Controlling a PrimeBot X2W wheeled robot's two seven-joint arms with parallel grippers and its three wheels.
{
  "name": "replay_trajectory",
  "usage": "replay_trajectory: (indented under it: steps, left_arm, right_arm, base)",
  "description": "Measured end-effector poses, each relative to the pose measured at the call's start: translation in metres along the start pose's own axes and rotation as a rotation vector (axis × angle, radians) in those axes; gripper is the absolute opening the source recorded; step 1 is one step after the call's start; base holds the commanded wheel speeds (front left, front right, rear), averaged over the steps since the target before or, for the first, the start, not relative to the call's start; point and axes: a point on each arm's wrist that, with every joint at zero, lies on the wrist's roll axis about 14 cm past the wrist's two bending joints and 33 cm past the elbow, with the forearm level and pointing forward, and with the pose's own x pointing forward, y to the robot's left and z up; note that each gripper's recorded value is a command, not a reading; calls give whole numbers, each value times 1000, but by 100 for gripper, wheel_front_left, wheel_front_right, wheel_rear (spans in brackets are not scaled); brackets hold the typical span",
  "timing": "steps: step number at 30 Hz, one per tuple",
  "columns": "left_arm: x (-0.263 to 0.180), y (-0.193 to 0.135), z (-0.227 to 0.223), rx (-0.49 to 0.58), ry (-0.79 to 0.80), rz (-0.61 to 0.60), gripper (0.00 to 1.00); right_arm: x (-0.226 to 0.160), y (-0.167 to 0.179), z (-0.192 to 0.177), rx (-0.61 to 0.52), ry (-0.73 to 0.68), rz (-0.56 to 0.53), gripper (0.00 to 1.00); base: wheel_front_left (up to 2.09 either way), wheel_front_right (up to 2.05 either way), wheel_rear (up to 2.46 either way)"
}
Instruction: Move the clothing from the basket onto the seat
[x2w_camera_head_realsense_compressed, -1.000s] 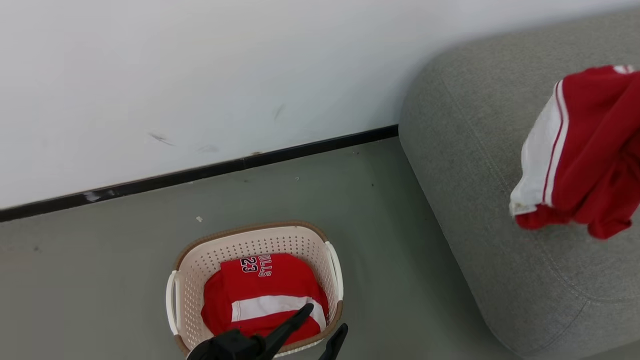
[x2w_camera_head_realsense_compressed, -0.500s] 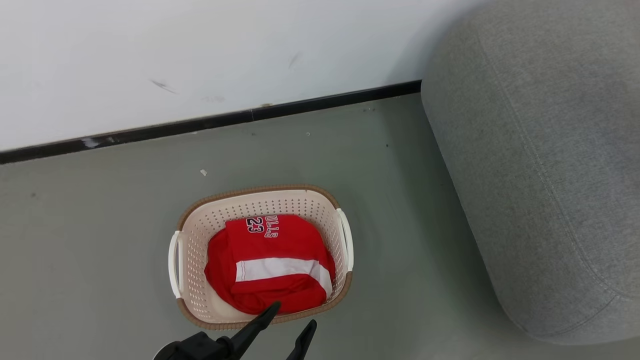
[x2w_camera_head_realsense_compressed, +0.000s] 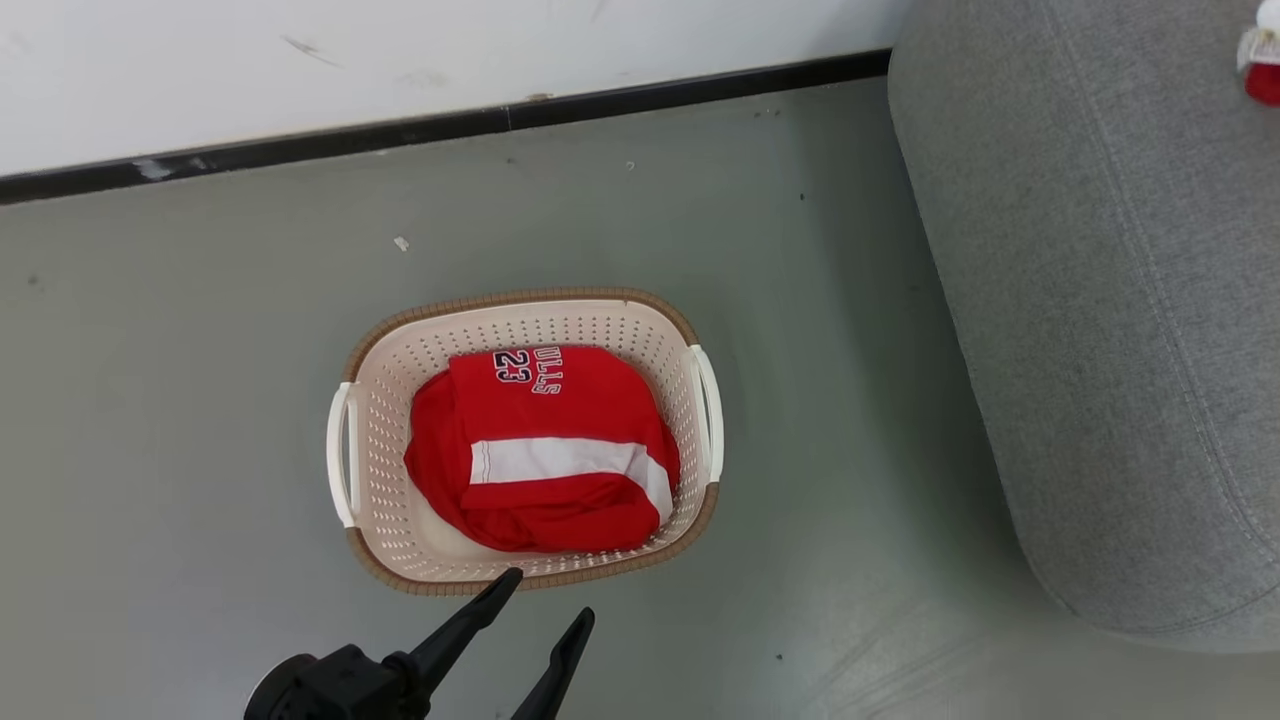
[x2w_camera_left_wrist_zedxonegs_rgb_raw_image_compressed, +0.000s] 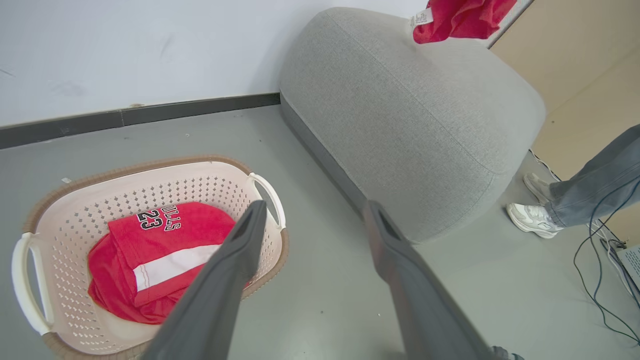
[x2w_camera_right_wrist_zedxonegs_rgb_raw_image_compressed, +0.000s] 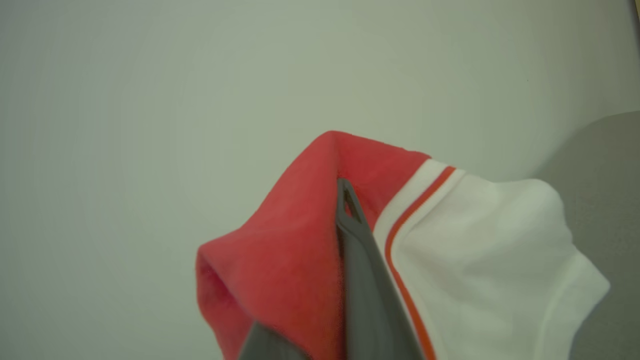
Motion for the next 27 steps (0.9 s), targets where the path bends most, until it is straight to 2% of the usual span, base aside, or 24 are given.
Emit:
replay_trajectory:
  steps: [10, 15, 21, 27]
  left_arm:
    - [8, 23, -13, -22, 63, 21, 100]
    - [17, 36, -23, -26, 103, 16, 100]
    - [29, 44, -27, -30, 120, -3, 100]
    - [39, 56, -38, -31, 154, -3, 100]
  right_arm:
    - [26, 17, -16, -106, -8, 41, 0]
    - [31, 37, -41, -237, 26, 119, 0]
    - [31, 32, -65, -294, 68, 126, 0]
    - [28, 30, -92, -430, 125, 166, 0]
  base:
    - [0, 0, 0]
    - [0, 0, 0]
    - [0, 0, 0]
    - [0, 0, 0]
